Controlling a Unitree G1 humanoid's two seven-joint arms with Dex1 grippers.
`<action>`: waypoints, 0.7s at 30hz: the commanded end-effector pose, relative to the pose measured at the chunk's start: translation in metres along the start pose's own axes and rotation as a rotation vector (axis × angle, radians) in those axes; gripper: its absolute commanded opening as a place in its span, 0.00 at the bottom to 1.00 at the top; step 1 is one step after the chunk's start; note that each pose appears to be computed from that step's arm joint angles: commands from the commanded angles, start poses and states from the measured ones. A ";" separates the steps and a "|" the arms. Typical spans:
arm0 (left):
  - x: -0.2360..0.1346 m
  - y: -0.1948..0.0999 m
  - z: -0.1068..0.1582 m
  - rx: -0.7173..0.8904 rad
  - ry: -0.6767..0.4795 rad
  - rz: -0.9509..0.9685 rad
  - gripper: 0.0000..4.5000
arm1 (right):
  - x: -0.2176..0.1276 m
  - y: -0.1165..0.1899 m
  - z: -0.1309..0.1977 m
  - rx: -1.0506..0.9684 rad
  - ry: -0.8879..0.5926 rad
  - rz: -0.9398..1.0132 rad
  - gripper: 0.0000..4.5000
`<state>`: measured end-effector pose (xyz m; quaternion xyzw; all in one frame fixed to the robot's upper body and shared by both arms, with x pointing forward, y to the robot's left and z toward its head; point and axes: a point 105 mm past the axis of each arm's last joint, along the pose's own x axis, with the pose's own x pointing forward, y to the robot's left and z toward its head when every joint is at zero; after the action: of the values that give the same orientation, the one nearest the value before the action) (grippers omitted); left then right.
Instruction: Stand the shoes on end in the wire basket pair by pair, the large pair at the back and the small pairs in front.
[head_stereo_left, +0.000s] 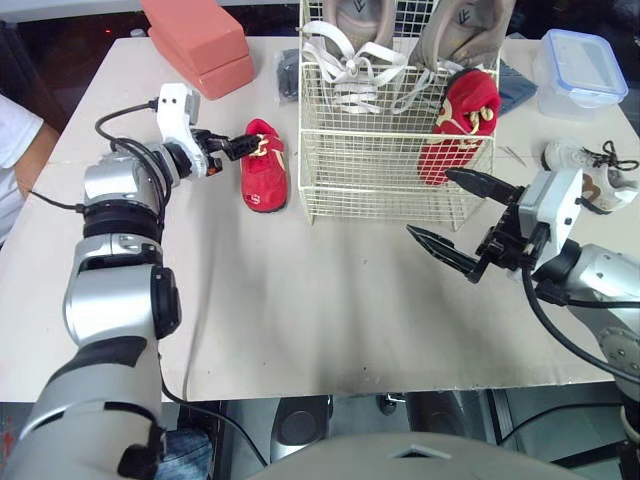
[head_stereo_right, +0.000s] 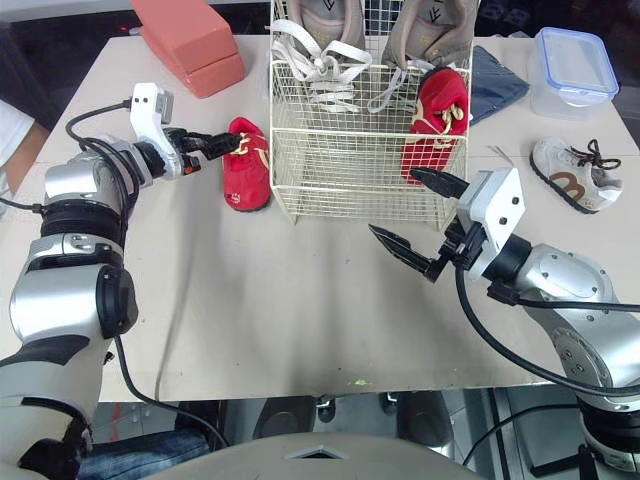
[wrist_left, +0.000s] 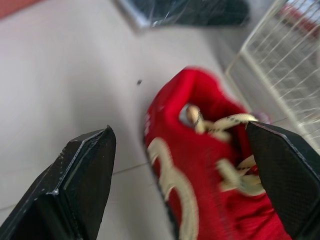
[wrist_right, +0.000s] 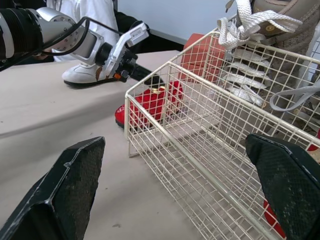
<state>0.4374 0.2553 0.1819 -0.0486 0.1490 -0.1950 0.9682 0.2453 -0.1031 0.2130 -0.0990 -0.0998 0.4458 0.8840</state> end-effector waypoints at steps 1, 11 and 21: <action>0.001 0.000 0.015 -0.042 -0.041 0.014 1.00 | -0.001 0.008 0.011 -0.044 -0.042 -0.001 0.99; 0.002 0.004 -0.005 -0.094 0.054 0.028 0.57 | 0.003 0.008 0.012 -0.054 -0.054 -0.010 1.00; -0.013 0.018 -0.017 -0.130 0.145 0.061 0.00 | 0.007 0.006 0.015 -0.072 -0.072 -0.007 1.00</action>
<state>0.4325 0.2658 0.1686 -0.1000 0.2127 -0.1703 0.9569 0.2457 -0.0965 0.2163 -0.1076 -0.1216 0.4355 0.8854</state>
